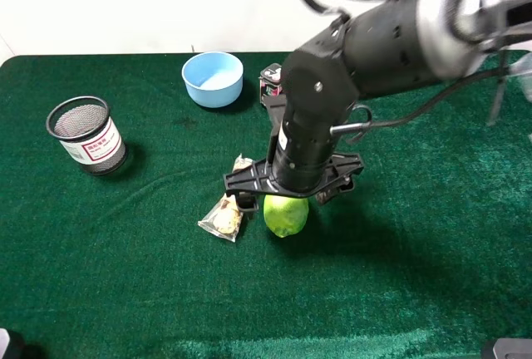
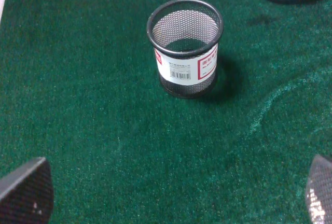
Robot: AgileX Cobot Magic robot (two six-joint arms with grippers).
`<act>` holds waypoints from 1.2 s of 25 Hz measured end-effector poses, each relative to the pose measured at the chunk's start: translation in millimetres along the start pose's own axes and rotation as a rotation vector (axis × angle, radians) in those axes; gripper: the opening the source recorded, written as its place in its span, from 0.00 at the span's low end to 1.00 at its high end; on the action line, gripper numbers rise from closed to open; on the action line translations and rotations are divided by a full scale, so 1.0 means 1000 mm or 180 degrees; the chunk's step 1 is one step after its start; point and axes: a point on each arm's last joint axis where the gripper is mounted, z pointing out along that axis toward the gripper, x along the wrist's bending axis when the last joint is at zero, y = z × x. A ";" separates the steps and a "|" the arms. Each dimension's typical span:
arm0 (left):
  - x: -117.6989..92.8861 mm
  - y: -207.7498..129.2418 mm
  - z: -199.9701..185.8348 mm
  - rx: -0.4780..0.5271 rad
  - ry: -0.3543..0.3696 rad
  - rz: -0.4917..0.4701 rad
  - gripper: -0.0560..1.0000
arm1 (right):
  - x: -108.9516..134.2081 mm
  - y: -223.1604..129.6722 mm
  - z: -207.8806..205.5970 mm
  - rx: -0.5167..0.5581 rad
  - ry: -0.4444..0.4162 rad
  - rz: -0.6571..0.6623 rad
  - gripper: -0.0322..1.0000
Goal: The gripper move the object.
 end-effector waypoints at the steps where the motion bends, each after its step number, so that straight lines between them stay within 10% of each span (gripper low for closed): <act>1: 0.000 0.000 0.000 0.0000 0.0000 0.0000 0.99 | 0.000 0.000 -0.007 -0.0010 0.0009 -0.0004 0.70; 30: 0.000 0.000 0.000 0.0000 0.0000 0.0000 0.99 | -0.008 -0.017 -0.204 -0.0539 0.0226 -0.0927 0.70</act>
